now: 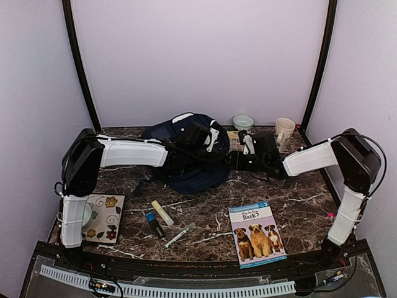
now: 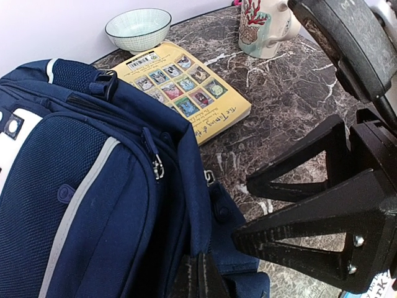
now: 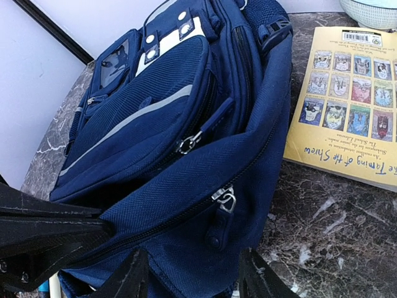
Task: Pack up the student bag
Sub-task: Hold the student bag at the center of the board, then grab the largest pocket of the student bag.
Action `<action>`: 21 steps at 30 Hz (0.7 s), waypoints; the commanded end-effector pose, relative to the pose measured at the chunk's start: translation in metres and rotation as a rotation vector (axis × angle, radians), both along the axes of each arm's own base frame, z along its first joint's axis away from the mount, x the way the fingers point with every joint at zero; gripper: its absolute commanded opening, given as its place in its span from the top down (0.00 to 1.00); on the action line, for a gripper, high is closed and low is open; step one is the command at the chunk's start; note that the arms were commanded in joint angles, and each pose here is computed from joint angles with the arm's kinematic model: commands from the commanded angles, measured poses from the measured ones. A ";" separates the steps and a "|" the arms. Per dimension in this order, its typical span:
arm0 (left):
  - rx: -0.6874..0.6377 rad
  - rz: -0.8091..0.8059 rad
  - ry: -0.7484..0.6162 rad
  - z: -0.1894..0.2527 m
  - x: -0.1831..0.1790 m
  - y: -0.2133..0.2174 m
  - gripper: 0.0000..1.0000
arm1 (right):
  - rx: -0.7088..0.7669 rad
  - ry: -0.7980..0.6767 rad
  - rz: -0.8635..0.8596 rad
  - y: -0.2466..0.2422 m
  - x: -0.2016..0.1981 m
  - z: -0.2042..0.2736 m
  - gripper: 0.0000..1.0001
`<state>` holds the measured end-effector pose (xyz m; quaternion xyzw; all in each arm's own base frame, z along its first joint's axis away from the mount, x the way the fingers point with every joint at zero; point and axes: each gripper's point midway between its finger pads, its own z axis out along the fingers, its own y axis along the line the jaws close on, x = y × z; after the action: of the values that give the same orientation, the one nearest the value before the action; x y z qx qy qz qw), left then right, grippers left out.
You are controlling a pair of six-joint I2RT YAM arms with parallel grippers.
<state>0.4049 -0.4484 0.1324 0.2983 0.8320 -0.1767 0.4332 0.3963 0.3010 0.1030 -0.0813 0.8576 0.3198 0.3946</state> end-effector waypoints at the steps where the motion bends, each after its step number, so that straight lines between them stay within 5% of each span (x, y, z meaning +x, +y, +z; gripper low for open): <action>1: -0.140 -0.012 -0.081 0.069 -0.001 -0.003 1.00 | 0.011 -0.057 0.029 0.006 0.011 0.013 0.50; 21: -0.152 -0.033 -0.087 0.078 -0.004 -0.004 1.00 | 0.115 -0.083 0.309 0.014 0.006 0.002 0.63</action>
<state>0.4010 -0.4493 0.1388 0.3005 0.8286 -0.1908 0.4322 0.4048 0.3071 0.1018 -0.1758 0.8172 0.3969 0.3793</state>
